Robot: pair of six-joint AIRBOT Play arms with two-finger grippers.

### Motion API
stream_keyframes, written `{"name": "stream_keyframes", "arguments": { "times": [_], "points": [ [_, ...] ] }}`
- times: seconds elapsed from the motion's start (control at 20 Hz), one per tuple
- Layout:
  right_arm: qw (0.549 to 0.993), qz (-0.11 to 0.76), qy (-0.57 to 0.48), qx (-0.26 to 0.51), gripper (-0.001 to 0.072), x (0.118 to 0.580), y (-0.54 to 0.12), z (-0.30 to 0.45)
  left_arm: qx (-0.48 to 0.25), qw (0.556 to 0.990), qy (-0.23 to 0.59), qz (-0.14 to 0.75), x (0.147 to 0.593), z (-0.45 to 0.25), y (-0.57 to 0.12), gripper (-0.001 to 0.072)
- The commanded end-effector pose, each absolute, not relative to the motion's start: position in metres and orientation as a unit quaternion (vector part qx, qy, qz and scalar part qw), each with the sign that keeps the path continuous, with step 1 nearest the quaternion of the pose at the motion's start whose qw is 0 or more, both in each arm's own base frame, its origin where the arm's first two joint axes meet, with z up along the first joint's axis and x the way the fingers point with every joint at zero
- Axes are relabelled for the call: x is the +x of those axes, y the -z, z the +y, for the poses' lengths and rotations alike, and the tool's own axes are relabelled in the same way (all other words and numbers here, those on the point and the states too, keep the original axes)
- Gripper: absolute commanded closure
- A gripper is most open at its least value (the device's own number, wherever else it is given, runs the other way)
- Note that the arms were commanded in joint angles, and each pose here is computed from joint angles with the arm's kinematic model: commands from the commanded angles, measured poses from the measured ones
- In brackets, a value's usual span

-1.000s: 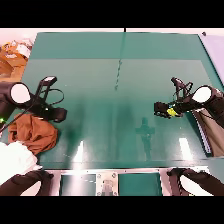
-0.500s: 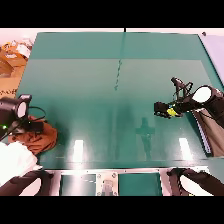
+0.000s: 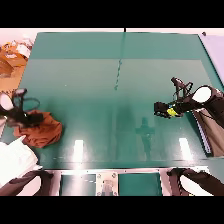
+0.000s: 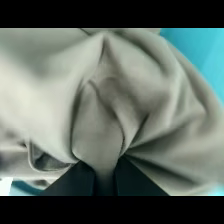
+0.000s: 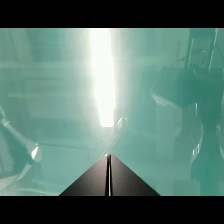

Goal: Fold the shirts.

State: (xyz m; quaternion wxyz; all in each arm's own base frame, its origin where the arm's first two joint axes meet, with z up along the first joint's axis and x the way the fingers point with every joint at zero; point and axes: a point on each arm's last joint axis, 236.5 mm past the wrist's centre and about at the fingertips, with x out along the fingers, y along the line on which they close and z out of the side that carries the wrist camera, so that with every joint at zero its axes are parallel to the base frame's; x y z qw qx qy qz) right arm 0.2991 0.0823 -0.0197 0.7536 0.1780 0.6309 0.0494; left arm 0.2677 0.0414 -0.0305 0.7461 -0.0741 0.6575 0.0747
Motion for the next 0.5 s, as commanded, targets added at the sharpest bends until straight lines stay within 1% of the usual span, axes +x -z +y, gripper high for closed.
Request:
{"name": "stream_keyframes", "arguments": {
  "times": [0.0, 0.15, 0.25, 0.35, 0.45],
  "points": [
    [0.753, 0.63, -0.051, 0.181, 0.0696, 0.299, 0.019, 0.084, -0.096, 0.797, 0.008, 0.596, 0.315, -0.001, -0.054, 0.0686],
    [0.752, 0.631, -0.053, 0.185, 0.0696, 0.299, 0.019, 0.086, -0.057, 0.857, 0.108, 0.501, 0.349, -0.077, -0.145, 0.0686],
    [0.752, 0.63, -0.056, 0.188, 0.0696, 0.3, 0.017, 0.088, -0.055, 0.881, 0.197, 0.427, 0.357, -0.148, -0.192, 0.0686],
    [0.752, 0.627, -0.059, 0.194, 0.0696, 0.301, 0.014, 0.09, -0.063, 0.887, 0.277, 0.365, 0.354, -0.217, -0.219, 0.0686],
    [0.756, 0.622, -0.061, 0.196, 0.0696, 0.305, 0.01, 0.091, -0.065, 0.874, 0.334, 0.347, 0.347, -0.274, -0.218, 0.0685]
  ]
}}
